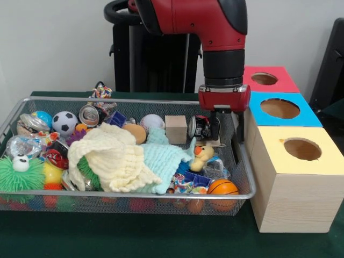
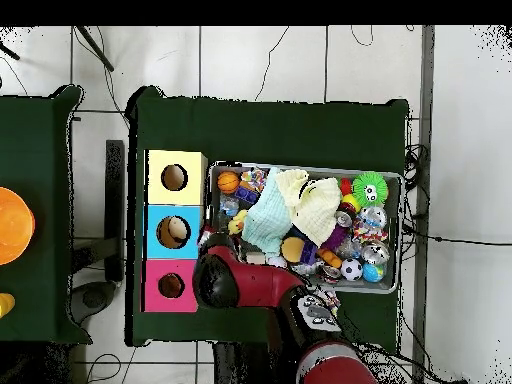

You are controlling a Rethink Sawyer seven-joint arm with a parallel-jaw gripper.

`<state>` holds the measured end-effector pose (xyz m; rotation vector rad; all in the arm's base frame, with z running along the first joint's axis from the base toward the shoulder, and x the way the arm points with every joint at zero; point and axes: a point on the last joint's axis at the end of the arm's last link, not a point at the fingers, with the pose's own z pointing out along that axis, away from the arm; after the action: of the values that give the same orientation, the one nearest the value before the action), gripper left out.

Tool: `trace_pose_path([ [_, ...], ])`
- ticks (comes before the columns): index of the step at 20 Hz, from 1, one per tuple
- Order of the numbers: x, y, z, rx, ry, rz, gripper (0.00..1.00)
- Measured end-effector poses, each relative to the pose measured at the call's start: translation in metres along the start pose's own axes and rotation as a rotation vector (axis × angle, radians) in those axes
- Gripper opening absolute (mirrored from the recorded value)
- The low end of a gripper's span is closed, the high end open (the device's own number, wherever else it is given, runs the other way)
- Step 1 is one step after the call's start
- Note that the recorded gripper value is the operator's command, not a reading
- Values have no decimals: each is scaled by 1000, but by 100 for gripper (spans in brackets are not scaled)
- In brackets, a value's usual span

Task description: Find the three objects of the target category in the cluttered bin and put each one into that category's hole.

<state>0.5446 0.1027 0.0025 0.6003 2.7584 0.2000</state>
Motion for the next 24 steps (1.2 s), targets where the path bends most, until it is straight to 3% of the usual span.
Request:
trace_pose_path([
  [7,5,-7,0,32,-2,-18,100],
  [15,22,-43,12,103,37,0,100],
  [24,39,-59,21,128,74,-6,100],
])
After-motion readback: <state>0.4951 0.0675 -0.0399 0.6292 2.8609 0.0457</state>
